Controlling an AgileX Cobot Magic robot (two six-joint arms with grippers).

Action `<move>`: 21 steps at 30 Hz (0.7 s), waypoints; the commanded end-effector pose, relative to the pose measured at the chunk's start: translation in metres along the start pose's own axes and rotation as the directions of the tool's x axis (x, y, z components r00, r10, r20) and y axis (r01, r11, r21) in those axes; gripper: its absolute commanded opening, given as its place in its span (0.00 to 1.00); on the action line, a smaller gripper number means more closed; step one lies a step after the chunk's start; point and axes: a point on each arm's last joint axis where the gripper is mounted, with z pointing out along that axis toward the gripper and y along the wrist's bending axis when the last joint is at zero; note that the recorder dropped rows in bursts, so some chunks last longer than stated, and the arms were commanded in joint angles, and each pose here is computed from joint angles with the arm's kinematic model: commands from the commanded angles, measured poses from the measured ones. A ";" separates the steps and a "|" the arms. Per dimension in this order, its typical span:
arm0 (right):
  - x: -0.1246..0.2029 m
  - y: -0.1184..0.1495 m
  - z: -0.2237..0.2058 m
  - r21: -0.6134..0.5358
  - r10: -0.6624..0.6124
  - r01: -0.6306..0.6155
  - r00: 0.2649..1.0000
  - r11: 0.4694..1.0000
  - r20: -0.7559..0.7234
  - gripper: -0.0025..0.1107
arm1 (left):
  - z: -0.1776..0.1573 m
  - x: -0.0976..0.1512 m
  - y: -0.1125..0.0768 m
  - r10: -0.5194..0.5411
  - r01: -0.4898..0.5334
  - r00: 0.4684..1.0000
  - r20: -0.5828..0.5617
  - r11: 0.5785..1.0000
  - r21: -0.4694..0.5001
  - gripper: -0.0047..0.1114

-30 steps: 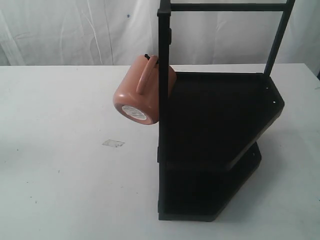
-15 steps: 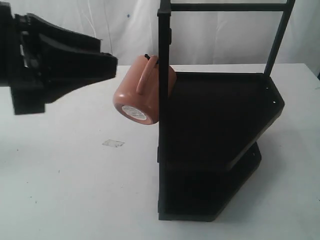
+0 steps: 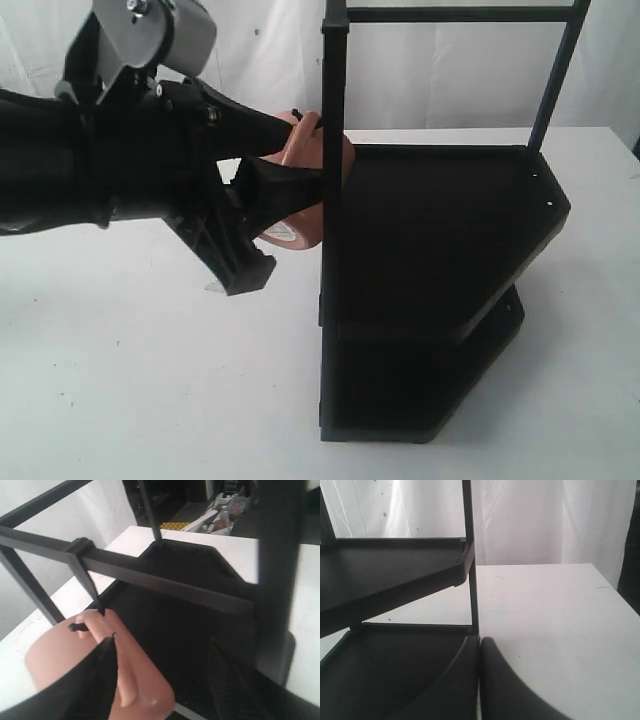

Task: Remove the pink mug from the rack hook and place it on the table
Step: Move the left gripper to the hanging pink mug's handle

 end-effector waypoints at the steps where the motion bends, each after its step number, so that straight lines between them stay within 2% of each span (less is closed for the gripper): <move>1: 0.001 0.000 0.000 0.001 0.000 0.000 1.000 1.000 0.008 0.02 | 0.008 0.001 0.006 -0.007 0.007 1.000 -0.007 0.995 -0.098 0.54; 21: 0.001 0.000 0.000 0.001 0.000 0.000 1.000 1.000 0.008 0.02 | 0.026 0.012 0.014 -0.015 0.005 0.998 -0.060 0.985 -0.172 0.54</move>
